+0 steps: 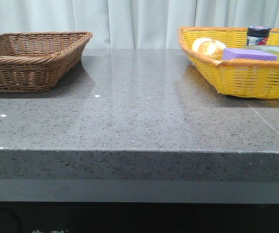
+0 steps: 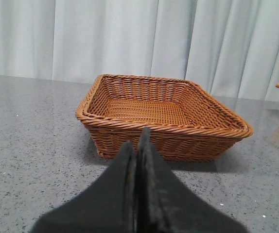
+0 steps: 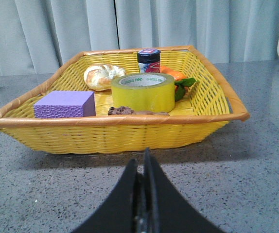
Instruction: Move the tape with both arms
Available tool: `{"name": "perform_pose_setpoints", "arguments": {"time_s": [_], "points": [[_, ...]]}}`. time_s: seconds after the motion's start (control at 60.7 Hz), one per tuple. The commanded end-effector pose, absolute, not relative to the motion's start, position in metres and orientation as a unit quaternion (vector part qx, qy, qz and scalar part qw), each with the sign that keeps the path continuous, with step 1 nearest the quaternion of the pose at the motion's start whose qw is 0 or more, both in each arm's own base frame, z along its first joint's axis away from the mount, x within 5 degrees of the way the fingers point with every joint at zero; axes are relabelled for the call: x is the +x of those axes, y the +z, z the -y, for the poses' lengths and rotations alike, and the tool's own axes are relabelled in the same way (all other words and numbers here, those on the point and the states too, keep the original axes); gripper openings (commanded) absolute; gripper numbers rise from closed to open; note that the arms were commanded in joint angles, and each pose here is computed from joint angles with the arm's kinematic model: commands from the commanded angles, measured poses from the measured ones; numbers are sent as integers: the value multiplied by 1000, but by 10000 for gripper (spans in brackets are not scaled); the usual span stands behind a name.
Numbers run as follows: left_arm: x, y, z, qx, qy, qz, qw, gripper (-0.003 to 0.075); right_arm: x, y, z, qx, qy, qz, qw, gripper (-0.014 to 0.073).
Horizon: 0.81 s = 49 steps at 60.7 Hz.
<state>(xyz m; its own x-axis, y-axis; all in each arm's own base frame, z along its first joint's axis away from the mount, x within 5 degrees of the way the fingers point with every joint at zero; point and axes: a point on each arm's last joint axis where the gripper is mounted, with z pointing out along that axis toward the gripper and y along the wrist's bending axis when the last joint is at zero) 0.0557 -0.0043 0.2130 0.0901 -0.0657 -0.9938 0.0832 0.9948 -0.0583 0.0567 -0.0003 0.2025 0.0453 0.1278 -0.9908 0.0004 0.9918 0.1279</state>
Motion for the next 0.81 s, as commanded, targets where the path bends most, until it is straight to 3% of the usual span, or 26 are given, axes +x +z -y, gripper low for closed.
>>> {"name": "perform_pose_setpoints", "arguments": {"time_s": [0.0,0.791], "points": [[54,219,4,4,-55,-638,768,-20,54,212,1,44,38,-651,757,-68],[52,229,4,3,-56,-621,782,-20,52,220,1,43,38,-642,765,-68]]}}
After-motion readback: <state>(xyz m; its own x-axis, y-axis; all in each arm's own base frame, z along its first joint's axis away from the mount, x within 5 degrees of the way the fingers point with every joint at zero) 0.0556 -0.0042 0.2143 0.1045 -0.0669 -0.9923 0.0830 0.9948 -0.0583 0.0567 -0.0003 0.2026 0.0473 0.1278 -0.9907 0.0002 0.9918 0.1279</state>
